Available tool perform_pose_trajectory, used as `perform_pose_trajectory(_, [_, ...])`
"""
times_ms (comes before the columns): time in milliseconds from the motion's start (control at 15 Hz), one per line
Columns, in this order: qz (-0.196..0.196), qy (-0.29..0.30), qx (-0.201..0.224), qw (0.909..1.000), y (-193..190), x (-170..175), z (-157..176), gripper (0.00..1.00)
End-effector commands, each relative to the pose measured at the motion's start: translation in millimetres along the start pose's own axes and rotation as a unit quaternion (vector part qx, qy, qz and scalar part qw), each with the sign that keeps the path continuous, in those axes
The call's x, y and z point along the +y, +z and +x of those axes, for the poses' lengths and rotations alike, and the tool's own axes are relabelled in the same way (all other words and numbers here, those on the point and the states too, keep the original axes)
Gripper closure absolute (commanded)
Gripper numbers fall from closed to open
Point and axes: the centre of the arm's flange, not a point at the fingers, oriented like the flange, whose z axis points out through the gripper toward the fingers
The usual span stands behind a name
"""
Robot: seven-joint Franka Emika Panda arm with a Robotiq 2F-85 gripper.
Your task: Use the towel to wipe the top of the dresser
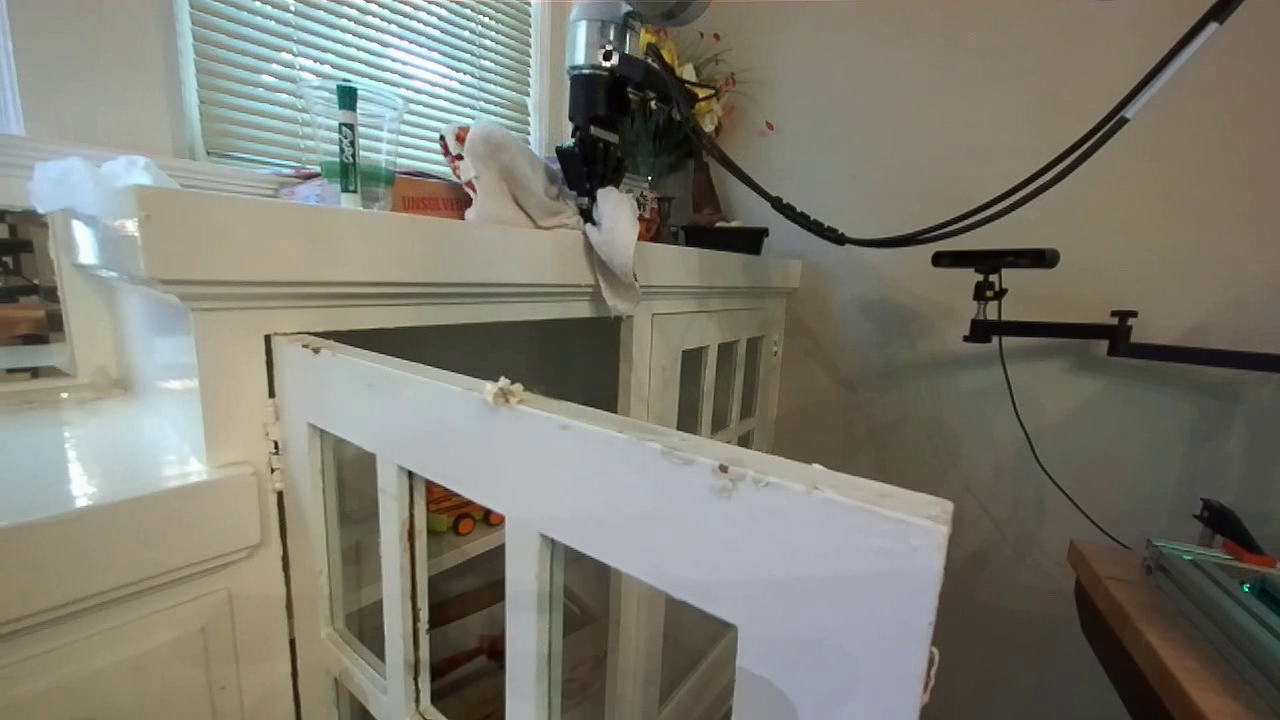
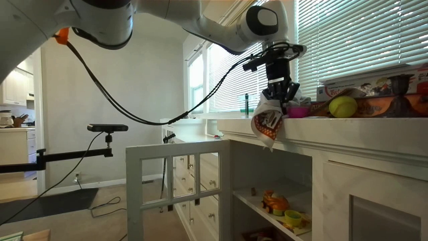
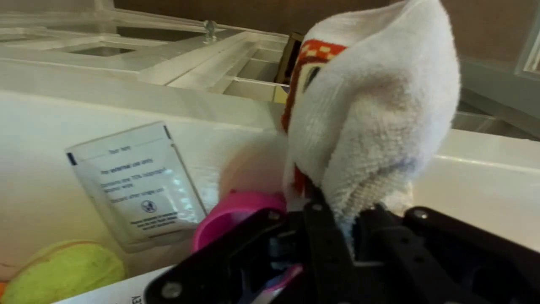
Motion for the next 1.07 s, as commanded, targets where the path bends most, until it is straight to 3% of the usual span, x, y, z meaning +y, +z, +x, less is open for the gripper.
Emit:
perform_pose_trajectory(0, [-0.046,0.005,-0.027,0.9985,9.3,-4.6,-3.2,0.98])
perform_pose_trajectory(200, [0.009,-0.044,-0.003,0.9990,11.3,-19.5,6.0,0.98])
perform_pose_trajectory(400, [0.048,-0.107,0.039,0.9924,6.0,-42.0,26.3,0.98])
perform_pose_trajectory(667, [0.094,-0.186,0.077,0.9750,-7.2,-75.5,42.4,0.98])
perform_pose_trajectory(1000, [0.199,-0.231,0.106,0.9464,-0.8,-83.9,41.8,0.98])
